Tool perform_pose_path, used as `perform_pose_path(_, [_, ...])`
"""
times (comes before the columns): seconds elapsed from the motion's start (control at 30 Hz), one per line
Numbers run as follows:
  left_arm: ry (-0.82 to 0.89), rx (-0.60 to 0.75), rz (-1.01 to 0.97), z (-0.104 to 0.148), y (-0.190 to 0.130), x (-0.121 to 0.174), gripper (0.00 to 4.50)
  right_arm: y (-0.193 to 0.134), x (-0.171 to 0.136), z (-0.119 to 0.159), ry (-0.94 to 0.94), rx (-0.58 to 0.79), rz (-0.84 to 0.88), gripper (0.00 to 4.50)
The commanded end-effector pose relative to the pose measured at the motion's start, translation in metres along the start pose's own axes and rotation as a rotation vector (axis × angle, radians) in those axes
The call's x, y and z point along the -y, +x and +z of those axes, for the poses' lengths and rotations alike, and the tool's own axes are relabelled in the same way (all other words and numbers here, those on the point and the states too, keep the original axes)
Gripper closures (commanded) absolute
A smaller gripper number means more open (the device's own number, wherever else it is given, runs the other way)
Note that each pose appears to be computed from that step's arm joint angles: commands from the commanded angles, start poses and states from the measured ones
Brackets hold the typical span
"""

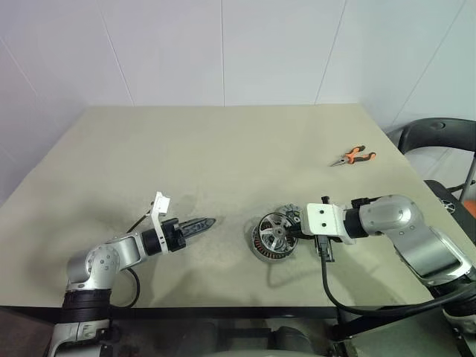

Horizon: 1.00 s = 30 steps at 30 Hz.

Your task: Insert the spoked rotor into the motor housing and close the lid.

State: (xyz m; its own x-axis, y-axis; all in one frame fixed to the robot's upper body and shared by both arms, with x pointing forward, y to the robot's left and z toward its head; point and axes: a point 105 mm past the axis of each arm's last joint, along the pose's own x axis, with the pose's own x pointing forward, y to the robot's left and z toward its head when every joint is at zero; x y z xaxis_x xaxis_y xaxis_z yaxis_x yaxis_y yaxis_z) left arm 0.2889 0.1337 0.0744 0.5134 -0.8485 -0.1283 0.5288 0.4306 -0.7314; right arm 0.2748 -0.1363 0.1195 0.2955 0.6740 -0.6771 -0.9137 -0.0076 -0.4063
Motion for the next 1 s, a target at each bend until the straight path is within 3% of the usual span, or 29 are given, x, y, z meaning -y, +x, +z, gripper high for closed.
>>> perform_pose_path(0.03, [0.033,0.019,-0.014,0.011,0.001,0.006,2.14,0.005,0.003,0.005,-0.038,0.011,0.013,4.48])
perform_pose_path(0.23, [0.034,0.018,-0.019,0.01,0.003,0.01,2.14,0.011,0.0,-0.011,-0.033,-0.026,0.045,4.48])
perform_pose_path(0.77, [0.031,0.021,-0.022,0.009,0.01,0.015,2.14,0.013,-0.006,-0.011,-0.115,-0.043,0.139,4.48])
perform_pose_path(1.0, [0.022,0.029,-0.025,0.007,0.012,0.018,2.14,0.015,0.008,-0.008,-0.161,-0.054,0.166,4.48])
